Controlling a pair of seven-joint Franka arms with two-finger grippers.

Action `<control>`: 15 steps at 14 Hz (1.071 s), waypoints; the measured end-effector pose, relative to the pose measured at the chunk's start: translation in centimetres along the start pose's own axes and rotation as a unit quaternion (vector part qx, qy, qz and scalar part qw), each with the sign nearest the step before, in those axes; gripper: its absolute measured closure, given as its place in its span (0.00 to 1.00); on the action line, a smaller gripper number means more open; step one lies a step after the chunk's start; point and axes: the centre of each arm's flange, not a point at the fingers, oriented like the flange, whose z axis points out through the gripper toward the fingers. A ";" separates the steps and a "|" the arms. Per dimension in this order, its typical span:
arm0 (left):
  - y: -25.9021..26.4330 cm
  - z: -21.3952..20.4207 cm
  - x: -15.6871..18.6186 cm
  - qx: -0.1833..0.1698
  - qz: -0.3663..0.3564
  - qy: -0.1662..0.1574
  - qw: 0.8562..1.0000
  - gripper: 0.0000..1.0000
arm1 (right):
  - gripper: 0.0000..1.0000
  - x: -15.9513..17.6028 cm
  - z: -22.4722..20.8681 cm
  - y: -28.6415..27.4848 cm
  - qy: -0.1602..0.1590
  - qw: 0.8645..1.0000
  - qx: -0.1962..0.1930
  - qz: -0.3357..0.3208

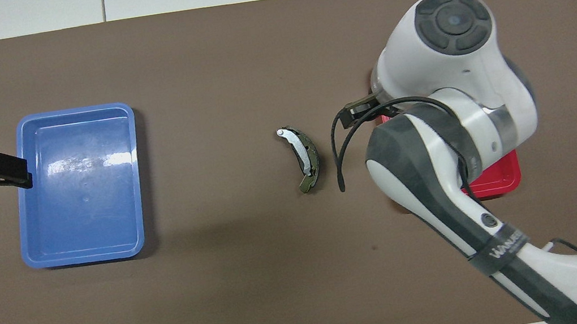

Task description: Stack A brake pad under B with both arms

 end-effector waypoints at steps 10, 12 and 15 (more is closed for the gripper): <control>0.1 0.0 0.0 0.000 0.002 0.001 1.000 0.00 | 0.00 -9.8 -10.8 20.2 -0.059 0.988 0.006 0.143; 0.4 -0.2 -0.1 0.000 0.005 0.004 1.000 0.00 | 0.00 -11.2 -11.8 22.5 -0.058 0.988 0.011 0.144; 0.9 -0.5 -0.3 0.000 0.009 0.007 1.000 0.00 | 0.00 -11.8 -12.4 23.0 -0.056 0.988 0.013 0.143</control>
